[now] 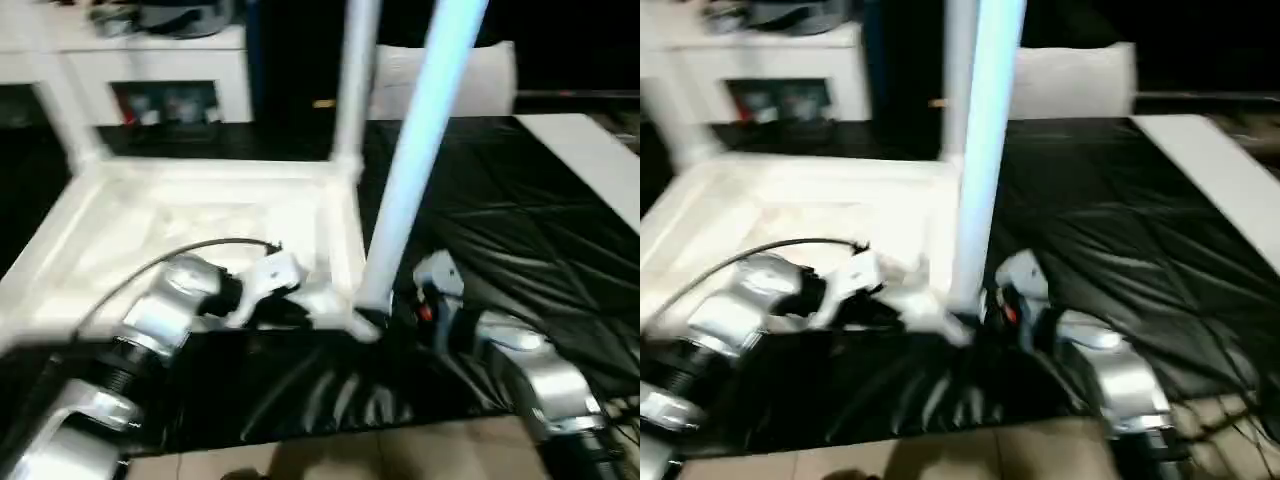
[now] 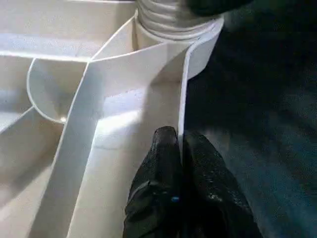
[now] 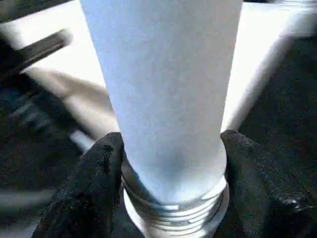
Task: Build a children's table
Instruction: Rotate leg to tighten
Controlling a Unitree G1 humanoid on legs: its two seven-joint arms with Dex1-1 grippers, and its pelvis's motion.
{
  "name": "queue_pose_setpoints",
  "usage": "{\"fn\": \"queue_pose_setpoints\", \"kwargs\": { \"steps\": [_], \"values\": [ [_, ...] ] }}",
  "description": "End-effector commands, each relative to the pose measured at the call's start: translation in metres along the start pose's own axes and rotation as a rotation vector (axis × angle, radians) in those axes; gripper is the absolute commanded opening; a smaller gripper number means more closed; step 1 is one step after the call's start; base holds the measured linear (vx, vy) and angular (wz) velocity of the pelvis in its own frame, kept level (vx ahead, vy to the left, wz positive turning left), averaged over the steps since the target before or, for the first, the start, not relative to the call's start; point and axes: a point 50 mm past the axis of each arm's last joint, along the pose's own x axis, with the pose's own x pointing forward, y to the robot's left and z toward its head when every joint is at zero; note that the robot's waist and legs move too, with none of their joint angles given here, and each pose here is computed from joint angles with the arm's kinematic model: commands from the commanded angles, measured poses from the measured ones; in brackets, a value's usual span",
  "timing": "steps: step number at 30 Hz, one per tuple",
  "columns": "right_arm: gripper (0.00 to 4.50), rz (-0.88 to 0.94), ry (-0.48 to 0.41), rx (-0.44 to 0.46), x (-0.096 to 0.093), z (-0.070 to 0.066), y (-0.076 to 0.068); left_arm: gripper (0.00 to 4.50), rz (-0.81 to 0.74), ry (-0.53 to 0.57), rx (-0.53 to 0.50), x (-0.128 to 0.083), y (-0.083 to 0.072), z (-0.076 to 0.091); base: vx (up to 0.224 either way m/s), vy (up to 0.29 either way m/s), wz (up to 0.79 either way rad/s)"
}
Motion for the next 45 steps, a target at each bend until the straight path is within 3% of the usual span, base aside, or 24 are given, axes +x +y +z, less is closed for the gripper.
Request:
{"fn": "queue_pose_setpoints", "kwargs": {
  "steps": [1, 4, 7, 8, 11, 15, 21, 23, 28, 30, 37, 42, 45],
  "values": [
    [2.70, 0.103, 0.047, 0.141, 0.036, -0.012, 0.040, 0.00, 0.084, -0.120, -0.037, 0.026, -0.006, 0.032, 0.000, 0.000, 0.00],
    [2.70, 0.010, 0.063, 0.200, 0.053, -0.010, 0.043, 0.00, 0.187, -0.143, -0.089, 0.037, -0.003, 0.045, 0.000, 0.000, 0.00],
    [2.70, -0.076, 0.114, 0.168, 0.064, -0.010, 0.040, 0.00, 0.267, -0.151, -0.102, 0.043, -0.002, 0.055, 0.000, 0.000, 0.00],
    [2.70, -0.092, 0.095, 0.196, 0.066, -0.008, 0.039, 0.00, 0.281, -0.144, -0.099, 0.044, -0.003, 0.057, 0.000, 0.000, 0.00],
    [3.43, -0.108, 0.067, 0.222, 0.066, -0.006, 0.036, 0.00, 0.283, -0.133, -0.082, 0.044, -0.005, 0.058, 0.000, 0.000, 0.00],
    [3.76, -0.109, 0.042, 0.185, 0.059, -0.006, 0.032, 0.00, 0.258, -0.105, -0.030, 0.040, -0.009, 0.051, 0.000, 0.000, 0.00],
    [4.29, -0.160, -0.008, 0.071, 0.032, -0.007, 0.012, 0.00, 0.201, -0.077, 0.042, 0.029, -0.008, 0.034, 0.000, 0.000, 0.00],
    [4.45, -0.127, -0.063, 0.034, 0.015, -0.004, 0.005, 0.00, 0.148, -0.078, 0.079, 0.022, -0.008, 0.028, 0.000, 0.000, 0.00],
    [4.45, -0.044, -0.071, -0.097, -0.015, 0.001, -0.005, 0.00, 0.000, -0.110, 0.153, 0.010, -0.013, 0.024, 0.000, 0.000, 0.00],
    [4.45, 0.041, -0.083, -0.144, -0.033, 0.009, -0.009, 0.00, -0.077, -0.070, 0.205, 0.003, -0.013, 0.018, 0.000, 0.000, 0.00],
    [4.45, 0.218, -0.015, -0.222, -0.049, 0.013, -0.012, 0.00, -0.218, -0.033, 0.247, -0.007, -0.013, 0.010, 0.000, 0.000, 0.00],
    [4.45, 0.391, 0.074, -0.316, -0.048, 0.012, -0.007, 0.00, -0.347, 0.032, 0.306, -0.013, -0.015, 0.005, 0.000, 0.000, 0.00],
    [4.45, 0.452, 0.097, -0.328, -0.045, 0.011, -0.005, 0.00, -0.397, 0.059, 0.336, -0.014, -0.017, 0.004, 0.000, 0.000, 0.00]
  ]
}}
